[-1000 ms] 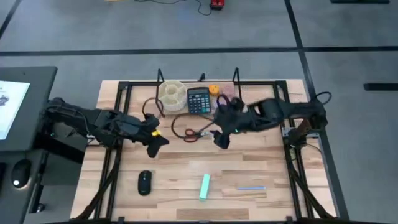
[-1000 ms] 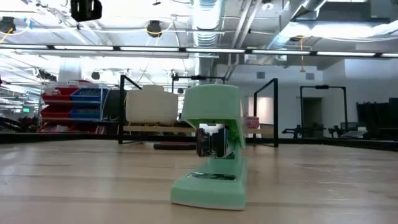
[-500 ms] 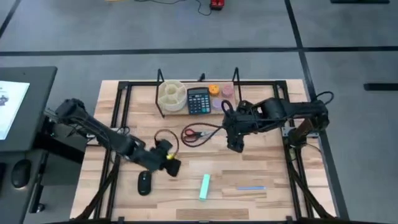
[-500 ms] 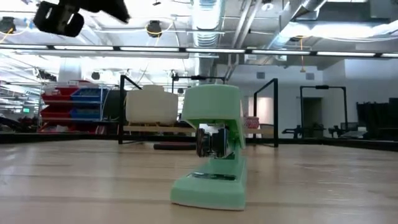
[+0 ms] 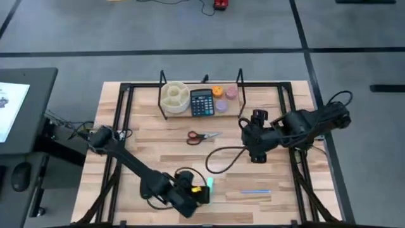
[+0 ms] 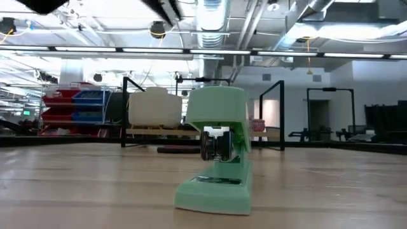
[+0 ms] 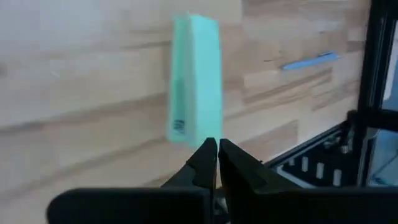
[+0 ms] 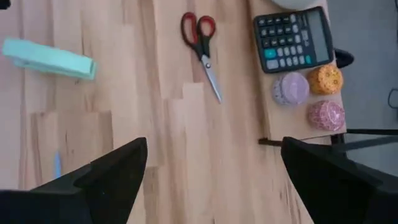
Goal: Stock shelves
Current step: Put the light green stapler to the bottom left of the shelf
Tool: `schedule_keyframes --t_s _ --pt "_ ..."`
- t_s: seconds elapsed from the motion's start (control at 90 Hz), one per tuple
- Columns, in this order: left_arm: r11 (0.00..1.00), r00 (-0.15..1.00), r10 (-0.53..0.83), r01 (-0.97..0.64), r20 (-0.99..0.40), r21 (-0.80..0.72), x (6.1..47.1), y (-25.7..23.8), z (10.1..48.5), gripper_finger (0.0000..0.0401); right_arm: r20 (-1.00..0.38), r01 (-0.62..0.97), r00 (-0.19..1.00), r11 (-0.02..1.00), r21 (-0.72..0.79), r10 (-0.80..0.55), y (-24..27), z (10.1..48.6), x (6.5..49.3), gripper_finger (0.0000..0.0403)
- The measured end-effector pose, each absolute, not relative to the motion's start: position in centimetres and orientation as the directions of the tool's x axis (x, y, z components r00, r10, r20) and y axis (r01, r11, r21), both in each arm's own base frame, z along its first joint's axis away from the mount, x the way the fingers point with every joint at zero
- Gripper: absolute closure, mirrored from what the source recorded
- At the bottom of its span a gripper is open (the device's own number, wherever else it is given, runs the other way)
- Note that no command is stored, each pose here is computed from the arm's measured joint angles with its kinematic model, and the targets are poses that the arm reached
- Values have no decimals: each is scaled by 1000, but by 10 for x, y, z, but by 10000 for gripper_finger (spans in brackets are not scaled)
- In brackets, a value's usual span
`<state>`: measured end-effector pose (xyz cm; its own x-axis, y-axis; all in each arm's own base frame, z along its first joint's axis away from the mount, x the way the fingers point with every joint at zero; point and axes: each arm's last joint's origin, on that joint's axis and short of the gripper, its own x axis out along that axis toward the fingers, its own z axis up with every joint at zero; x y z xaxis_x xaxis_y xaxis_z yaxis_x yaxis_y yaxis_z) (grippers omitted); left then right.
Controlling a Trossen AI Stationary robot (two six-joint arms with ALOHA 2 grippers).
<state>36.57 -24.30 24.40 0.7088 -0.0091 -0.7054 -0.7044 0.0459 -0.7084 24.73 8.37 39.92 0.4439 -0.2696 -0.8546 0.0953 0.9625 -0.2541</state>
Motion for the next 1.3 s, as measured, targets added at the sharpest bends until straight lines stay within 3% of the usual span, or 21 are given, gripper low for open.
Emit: schedule_keyframes --t_s 0.144,0.422,0.544,0.733,0.944,1.3 --pt "29 730 -27 -682 -683 -731 391 -246 238 370 -852 91 454 965 -247 -261 84 391 243 45" --pt "89 708 -154 -685 -689 -724 416 -235 220 228 -846 61 479 971 -233 -233 86 389 226 45" --pt "81 677 -265 -693 -686 -716 421 -226 224 191 -843 57 489 972 -228 -226 86 388 220 45" --pt "96 622 -368 -714 -691 -694 423 -222 234 186 -831 65 511 974 -216 -218 83 388 214 45" --pt "89 529 -319 -809 -786 -581 415 -218 224 188 -824 69 526 976 -206 -211 83 389 215 45" --pt "91 505 -208 -843 -838 -531 413 -210 215 189 -824 62 525 975 -212 -212 83 389 216 45"
